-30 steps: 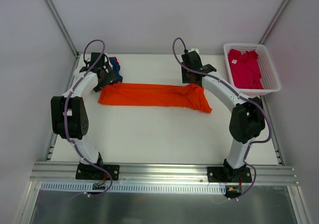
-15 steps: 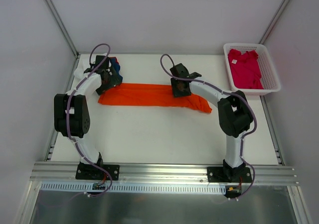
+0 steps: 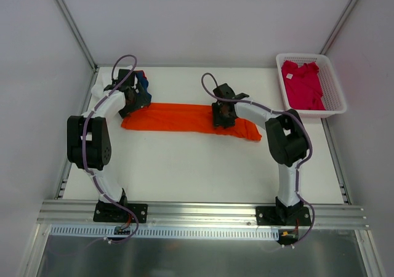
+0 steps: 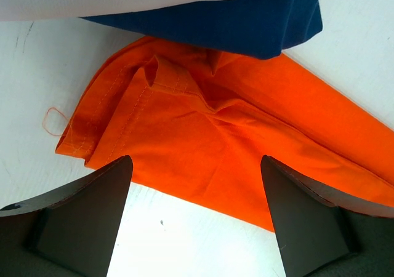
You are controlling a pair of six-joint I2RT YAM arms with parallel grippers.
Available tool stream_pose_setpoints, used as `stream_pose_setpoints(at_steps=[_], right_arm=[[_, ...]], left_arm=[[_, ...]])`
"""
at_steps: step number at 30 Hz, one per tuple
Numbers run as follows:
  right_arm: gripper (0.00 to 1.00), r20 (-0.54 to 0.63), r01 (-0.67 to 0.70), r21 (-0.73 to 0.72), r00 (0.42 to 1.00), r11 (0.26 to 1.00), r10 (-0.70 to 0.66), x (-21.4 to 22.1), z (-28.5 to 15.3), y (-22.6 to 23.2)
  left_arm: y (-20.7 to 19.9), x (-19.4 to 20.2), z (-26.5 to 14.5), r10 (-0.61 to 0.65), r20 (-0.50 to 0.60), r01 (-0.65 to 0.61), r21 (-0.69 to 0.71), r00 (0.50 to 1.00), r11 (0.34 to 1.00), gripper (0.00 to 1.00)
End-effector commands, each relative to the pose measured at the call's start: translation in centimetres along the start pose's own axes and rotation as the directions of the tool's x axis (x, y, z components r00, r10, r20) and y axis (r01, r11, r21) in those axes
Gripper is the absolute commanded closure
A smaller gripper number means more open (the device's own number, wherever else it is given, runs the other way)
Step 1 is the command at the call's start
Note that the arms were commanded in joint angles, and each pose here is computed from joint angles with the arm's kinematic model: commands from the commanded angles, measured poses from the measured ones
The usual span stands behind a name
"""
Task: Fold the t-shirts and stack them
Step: Fold the tshirt
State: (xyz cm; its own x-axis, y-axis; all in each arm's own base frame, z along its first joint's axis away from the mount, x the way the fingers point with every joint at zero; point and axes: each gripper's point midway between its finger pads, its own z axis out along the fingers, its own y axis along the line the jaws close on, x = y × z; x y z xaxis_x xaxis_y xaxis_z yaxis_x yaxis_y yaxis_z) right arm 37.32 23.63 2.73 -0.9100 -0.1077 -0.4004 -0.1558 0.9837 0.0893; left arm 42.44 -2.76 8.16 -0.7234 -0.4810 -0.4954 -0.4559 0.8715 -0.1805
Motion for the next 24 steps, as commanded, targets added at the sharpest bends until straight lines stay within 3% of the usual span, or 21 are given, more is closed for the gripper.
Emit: stream_pose_setpoints(at_steps=[1,7,24], right_arm=[[0.52,-0.052,-0.081,-0.101,0.996,0.992,0.076,0.7,0.1,0.9],[0.52,-0.062,-0.194,-0.167,0.981,0.967,0.186,1.9,-0.8,-0.8],[0.52,-0.056,-0.224,-0.111,0.974,0.968,0.219,8.8,-4.0,-4.3]], left_arm=[[-0.5,0.3,-1.1,0.024,0.004,-0.024,0.031,1.0,0.999,0.14],[-0.5,0.3,-1.6,0.022,0.007,-0.022,0.041,1.0,0.999,0.14],[-2.3,2.9,-1.6,0.072,-0.032,-0.069,0.074,0.997,0.995,0.14]])
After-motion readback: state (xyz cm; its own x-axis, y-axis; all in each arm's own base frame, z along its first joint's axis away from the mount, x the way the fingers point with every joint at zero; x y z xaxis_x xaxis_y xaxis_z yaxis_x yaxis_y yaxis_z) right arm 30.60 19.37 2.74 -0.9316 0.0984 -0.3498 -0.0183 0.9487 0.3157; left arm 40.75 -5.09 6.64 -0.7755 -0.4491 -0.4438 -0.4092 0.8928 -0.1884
